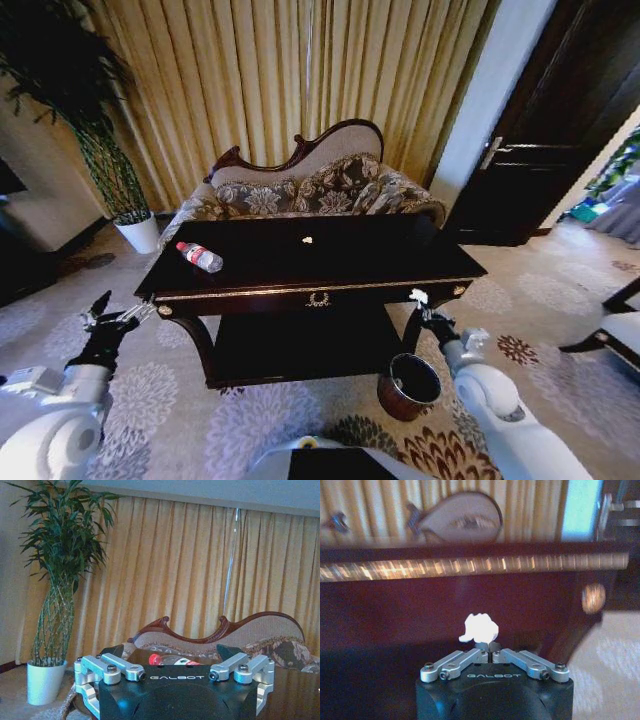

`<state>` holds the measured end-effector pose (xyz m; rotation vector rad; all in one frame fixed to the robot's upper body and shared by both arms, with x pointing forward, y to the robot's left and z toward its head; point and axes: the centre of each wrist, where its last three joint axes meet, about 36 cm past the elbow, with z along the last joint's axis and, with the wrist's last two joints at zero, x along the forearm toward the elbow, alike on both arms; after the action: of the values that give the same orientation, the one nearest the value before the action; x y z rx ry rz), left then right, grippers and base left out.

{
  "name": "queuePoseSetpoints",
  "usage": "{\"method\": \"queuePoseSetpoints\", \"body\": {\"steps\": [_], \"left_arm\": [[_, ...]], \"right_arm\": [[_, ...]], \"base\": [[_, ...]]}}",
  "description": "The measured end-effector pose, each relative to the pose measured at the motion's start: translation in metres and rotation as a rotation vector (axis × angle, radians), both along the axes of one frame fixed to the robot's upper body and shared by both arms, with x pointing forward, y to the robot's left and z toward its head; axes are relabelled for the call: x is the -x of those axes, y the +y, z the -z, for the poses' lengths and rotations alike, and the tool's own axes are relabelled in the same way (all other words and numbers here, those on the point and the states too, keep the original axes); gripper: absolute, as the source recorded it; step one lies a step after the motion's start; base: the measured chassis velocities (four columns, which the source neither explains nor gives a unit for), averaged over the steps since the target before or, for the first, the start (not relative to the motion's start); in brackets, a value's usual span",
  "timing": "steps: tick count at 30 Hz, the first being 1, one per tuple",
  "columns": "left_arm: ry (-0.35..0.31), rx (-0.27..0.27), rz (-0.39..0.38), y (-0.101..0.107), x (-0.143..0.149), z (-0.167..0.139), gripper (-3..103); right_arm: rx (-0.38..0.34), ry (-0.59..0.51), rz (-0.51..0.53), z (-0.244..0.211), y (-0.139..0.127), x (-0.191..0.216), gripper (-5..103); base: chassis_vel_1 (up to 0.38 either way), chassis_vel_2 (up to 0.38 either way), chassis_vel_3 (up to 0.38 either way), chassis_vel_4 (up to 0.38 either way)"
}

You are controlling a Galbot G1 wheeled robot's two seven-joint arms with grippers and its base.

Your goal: Move to the front of the table and place the trash on the table into the trash bin.

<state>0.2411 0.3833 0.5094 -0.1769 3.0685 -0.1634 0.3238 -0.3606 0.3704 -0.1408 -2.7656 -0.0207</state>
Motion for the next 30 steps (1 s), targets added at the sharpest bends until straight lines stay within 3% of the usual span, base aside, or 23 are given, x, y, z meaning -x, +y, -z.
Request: {"method": "queuePoseSetpoints", "body": {"steps": [9, 15, 24, 30], "left_arm": [[-0.008, -0.011, -0.011, 0.003, 0.001, -0.002, 100], [-0.008, -0.011, -0.017, 0.004, 0.003, -0.001, 100], [-0.015, -0.026, -0.031, 0.012, 0.006, -0.005, 100], [-0.017, -0.024, -0.033, 0.012, 0.007, -0.005, 100]], "right_arm": [[0.001, 0.154, 0.035, 0.070, -0.008, -0.010, 0], [0.079, 0.297, 0.096, 0.129, -0.032, -0.011, 0], [0.133, 0.367, 0.148, 0.161, -0.055, 0.005, 0], [0.139, 0.373, 0.152, 0.165, -0.052, 0.007, 0]], "base": [[0.000, 0.000, 0.000, 0.000], [0.000, 0.000, 0.000, 0.000], [0.000, 0.000, 0.000, 0.000], [0.000, 0.000, 0.000, 0.000]]}}
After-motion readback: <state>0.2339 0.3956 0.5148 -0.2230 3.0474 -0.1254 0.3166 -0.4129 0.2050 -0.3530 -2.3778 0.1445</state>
